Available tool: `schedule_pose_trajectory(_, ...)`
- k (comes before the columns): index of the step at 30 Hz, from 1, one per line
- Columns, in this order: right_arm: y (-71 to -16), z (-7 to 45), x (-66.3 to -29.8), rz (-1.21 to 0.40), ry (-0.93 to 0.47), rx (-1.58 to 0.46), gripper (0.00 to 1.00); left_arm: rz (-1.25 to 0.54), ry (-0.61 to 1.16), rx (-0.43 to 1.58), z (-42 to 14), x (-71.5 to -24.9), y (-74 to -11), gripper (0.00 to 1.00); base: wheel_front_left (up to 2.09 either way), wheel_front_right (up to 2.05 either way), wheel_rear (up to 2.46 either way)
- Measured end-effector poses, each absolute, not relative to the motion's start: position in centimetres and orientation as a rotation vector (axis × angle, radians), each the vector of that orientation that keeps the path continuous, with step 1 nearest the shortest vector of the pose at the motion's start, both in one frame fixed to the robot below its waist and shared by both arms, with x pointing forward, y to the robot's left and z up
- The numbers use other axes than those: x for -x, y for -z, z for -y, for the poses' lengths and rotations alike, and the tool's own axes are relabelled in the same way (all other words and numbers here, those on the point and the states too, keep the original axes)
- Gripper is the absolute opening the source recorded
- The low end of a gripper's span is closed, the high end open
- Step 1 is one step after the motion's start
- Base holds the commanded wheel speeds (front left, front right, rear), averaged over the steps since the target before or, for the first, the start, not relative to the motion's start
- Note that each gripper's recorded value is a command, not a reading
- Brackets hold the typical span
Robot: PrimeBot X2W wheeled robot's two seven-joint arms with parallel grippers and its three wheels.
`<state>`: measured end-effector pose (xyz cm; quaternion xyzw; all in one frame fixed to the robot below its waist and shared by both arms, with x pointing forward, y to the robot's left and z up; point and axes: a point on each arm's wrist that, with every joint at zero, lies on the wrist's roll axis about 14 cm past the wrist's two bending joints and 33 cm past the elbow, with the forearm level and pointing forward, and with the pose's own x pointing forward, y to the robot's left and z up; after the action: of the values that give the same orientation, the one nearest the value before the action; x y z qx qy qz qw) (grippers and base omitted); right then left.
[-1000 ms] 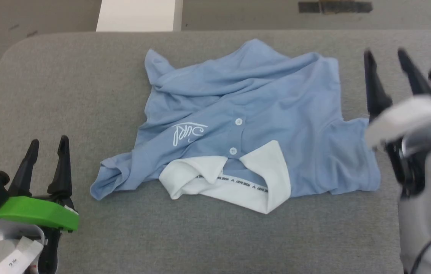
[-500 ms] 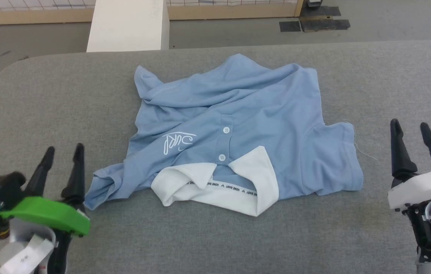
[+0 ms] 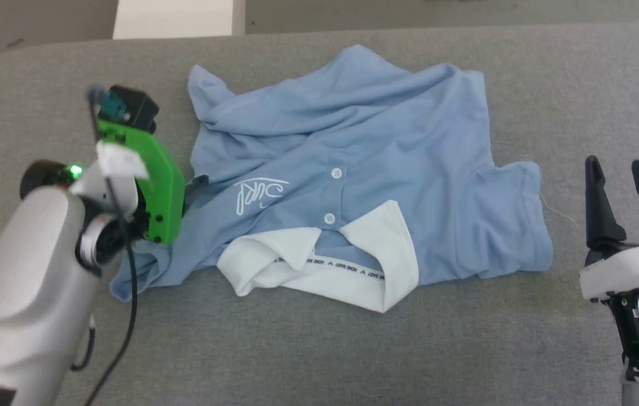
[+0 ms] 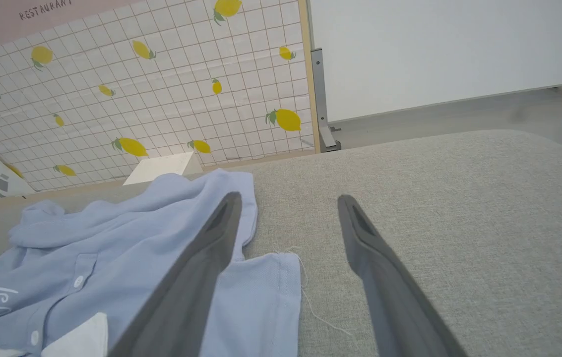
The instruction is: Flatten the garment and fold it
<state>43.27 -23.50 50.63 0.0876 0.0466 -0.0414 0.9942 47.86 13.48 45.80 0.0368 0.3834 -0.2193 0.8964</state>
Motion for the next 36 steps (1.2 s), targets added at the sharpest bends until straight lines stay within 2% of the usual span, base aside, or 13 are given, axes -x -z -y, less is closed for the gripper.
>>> schedule_pose_trajectory(3, -50.2, 23.7, -43.5, -0.102, 0.088, -0.171, 1.00, -0.954, 0.442, -0.164, -14.3, -48.0, -43.7, 1.00, 0.00, 0.00, 0.00)
schedule_pose_trajectory(8, -49.5, 24.8, -43.3, -0.111, 0.122, -0.165, 1.00, -1.122, 0.431, -0.243, -15.0, -47.2, -39.9, 1.00, 0.00, 0.00, 0.00)
schedule_pose_trajectory(13, -48.8, 26.0, -42.9, -0.122, 0.159, -0.154, 1.00, -1.209, 0.449, -0.278, -15.0, -46.6, -37.6, 1.00, 0.00, 0.00, 0.00)
schedule_pose_trajectory(14, -48.8, 26.2, -42.9, -0.122, 0.163, -0.152, 1.00, -1.214, 0.454, -0.277, -14.9, -46.7, -37.4, 0.96, 0.00, 0.00, 0.00)
schedule_pose_trajectory(15, -48.6, 26.4, -42.9, -0.126, 0.169, -0.151, 1.00, -1.217, 0.458, -0.277, -14.8, -46.7, -37.2, 0.10, 0.00, 0.00, 0.00)
schedule_pose_trajectory(16, -48.5, 26.5, -42.9, -0.128, 0.172, -0.150, 1.00, -1.217, 0.461, -0.279, -14.8, -46.8, -37.2, 0.00, 0.00, 0.00, 0.00)
schedule_pose_trajectory(25, -48.3, 25.9, -43.3, -0.129, 0.154, -0.153, 1.00, -1.123, 0.454, -0.210, -14.6, -48.4, -37.8, 0.00, 0.00, 0.00, 0.00)
schedule_pose_trajectory(36, -47.1, 25.8, -43.6, -0.148, 0.154, -0.162, 1.00, -0.769, 0.344, -0.205, -15.7, -57.2, -42.2, 0.00, 0.00, 0.00, 0.00)
